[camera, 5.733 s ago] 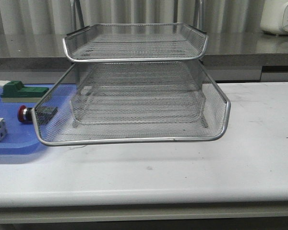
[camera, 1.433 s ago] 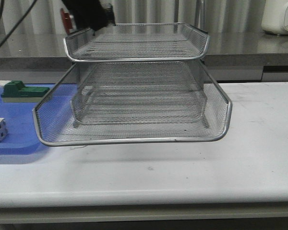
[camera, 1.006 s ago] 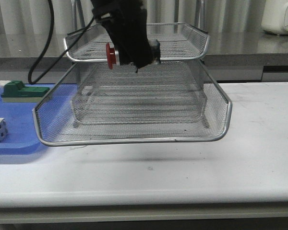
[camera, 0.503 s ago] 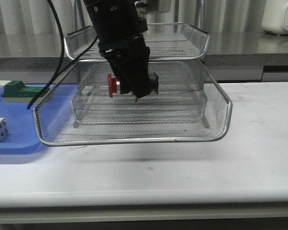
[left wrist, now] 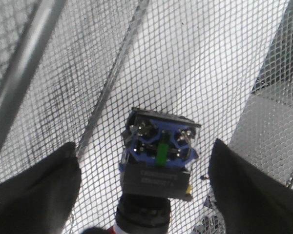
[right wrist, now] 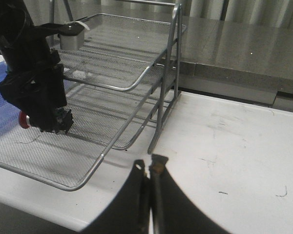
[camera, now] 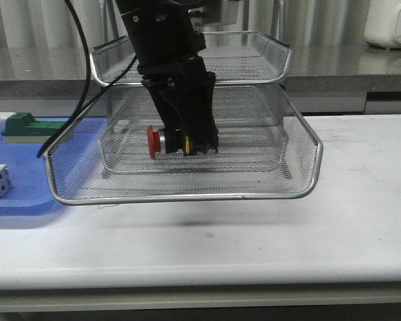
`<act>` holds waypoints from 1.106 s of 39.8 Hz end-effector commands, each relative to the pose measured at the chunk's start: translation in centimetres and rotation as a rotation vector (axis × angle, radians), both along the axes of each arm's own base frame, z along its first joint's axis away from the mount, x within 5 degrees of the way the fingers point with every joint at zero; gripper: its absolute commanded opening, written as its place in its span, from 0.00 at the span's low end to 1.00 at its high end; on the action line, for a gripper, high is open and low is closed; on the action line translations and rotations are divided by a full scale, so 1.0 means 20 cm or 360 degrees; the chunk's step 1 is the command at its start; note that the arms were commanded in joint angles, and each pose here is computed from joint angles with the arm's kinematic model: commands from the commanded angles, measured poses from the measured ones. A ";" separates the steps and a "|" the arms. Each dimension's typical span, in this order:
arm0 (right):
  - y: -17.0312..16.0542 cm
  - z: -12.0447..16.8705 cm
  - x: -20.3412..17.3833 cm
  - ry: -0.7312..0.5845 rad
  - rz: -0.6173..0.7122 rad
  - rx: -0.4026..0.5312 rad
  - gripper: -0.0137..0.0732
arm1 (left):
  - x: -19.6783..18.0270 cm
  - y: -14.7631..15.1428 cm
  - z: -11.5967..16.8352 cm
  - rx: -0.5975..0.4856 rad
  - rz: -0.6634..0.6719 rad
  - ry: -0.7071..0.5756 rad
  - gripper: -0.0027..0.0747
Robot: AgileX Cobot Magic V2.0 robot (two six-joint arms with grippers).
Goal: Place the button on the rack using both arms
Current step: 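Carry the red push button with the left gripper into the pulled-out tray, then open the left gripper and lift it away from the button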
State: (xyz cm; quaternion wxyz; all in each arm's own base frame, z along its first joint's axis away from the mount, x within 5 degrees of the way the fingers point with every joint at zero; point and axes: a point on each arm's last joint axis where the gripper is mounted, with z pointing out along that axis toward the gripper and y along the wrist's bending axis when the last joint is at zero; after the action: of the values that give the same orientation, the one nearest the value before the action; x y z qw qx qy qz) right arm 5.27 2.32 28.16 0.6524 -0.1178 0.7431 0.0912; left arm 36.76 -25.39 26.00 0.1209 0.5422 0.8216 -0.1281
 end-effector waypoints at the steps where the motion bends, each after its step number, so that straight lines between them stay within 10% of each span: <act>1: -0.01 0.07 0.00 -0.0119 -0.0045 0.0053 0.09 | -0.07 0.03 0.21 -0.0048 0.0008 -0.0064 0.75; 16: -0.01 0.07 0.00 -0.0119 -0.0045 0.0053 0.09 | -0.18 0.10 0.44 -0.0134 0.0158 -0.0156 0.73; 33: -0.01 0.07 0.00 -0.0119 -0.0045 0.0053 0.09 | -0.41 0.31 0.58 -0.0004 0.0176 -0.0304 0.02; 44: -0.01 0.07 0.00 -0.0119 -0.0045 0.0053 0.09 | -0.46 0.61 0.64 -0.0030 0.0547 -0.0294 0.01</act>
State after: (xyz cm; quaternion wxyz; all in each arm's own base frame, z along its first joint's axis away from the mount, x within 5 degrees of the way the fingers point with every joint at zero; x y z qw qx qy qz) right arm 5.26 2.33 28.15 0.6518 -0.1180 0.7435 0.0917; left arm 29.13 -15.84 36.56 0.2055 0.4432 0.8703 -0.0621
